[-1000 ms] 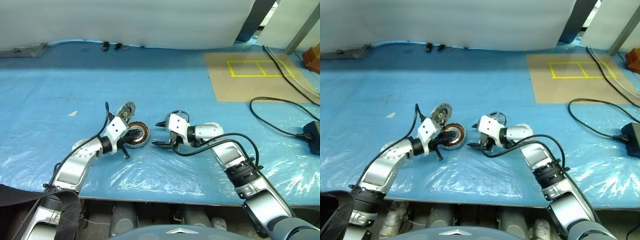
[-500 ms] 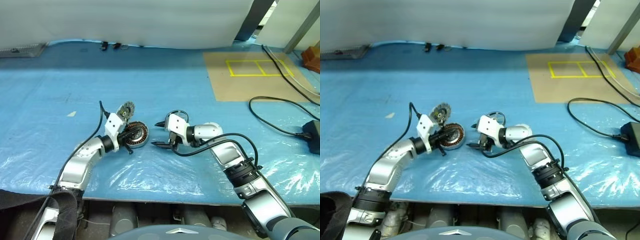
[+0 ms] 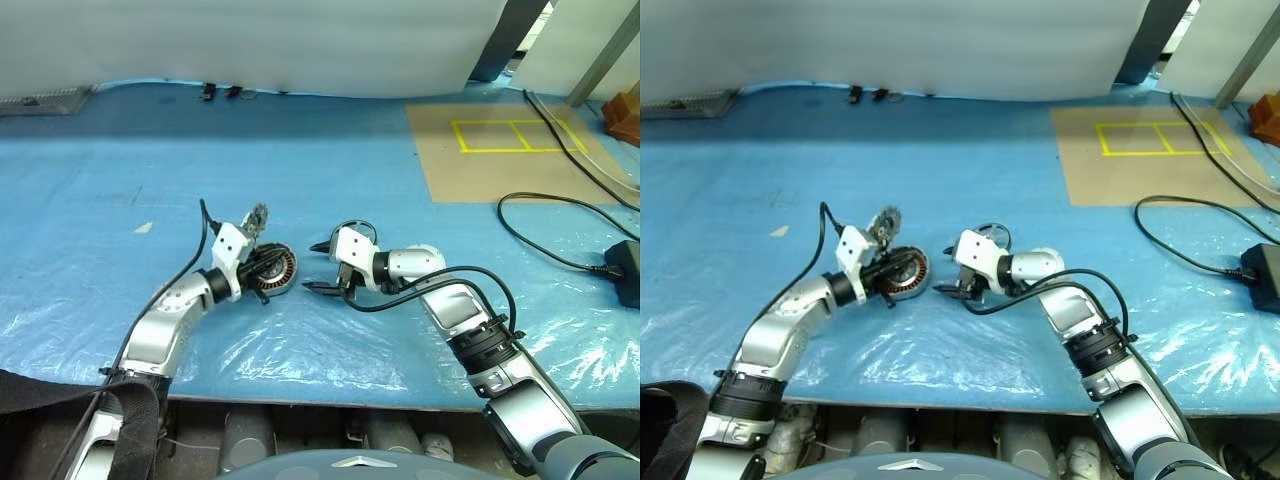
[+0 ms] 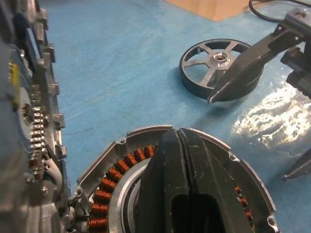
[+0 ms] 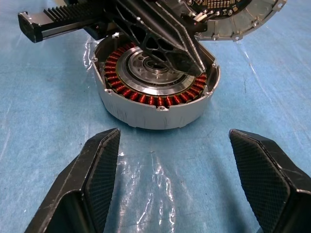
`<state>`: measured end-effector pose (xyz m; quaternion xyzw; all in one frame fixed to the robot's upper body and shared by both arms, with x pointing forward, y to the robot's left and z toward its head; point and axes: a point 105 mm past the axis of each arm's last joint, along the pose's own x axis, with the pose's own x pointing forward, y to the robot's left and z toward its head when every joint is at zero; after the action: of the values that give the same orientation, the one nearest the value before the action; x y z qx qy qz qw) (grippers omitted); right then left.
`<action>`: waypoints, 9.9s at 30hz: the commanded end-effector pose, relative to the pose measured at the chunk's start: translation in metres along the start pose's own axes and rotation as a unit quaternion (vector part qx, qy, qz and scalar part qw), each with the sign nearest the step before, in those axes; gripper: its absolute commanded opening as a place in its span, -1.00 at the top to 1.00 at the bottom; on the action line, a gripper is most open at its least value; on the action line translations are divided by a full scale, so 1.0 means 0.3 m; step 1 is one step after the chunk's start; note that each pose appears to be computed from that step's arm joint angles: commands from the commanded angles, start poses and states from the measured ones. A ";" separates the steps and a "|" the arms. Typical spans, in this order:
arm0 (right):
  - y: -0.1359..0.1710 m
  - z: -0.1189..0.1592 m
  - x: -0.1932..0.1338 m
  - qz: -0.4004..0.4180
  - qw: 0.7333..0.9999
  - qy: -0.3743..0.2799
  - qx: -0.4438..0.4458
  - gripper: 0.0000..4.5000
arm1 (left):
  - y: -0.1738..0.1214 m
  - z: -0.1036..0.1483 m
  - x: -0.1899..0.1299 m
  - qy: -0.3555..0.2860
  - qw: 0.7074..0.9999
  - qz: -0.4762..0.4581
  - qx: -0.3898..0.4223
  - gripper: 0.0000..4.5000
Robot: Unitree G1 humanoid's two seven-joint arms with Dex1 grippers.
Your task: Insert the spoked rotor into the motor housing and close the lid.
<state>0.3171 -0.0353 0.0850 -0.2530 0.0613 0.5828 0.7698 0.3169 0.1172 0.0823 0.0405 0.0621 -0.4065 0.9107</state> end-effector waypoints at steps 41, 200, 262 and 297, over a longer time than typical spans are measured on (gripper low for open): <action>-0.005 0.025 0.004 0.004 1.000 -0.011 -0.018 -0.67 | -0.031 0.003 -0.084 0.092 0.995 -0.024 -0.031 1.00; -0.006 0.019 0.025 -0.005 1.000 -0.011 -0.022 -0.67 | 0.010 0.045 -0.057 0.148 0.988 -0.034 -0.008 1.00; -0.058 0.084 -0.007 -0.039 0.998 -0.044 -0.007 -0.67 | -0.023 0.136 -0.020 0.001 1.000 -0.024 -0.005 1.00; -0.080 0.072 -0.004 -0.046 0.998 -0.037 -0.021 -0.67 | 0.050 0.146 -0.020 -0.051 0.998 0.043 -0.016 1.00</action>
<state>0.3337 -0.0342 0.0991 -0.2513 0.0342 0.5547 0.7924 0.3296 0.1227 0.1128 0.0012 0.0464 -0.3697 0.9280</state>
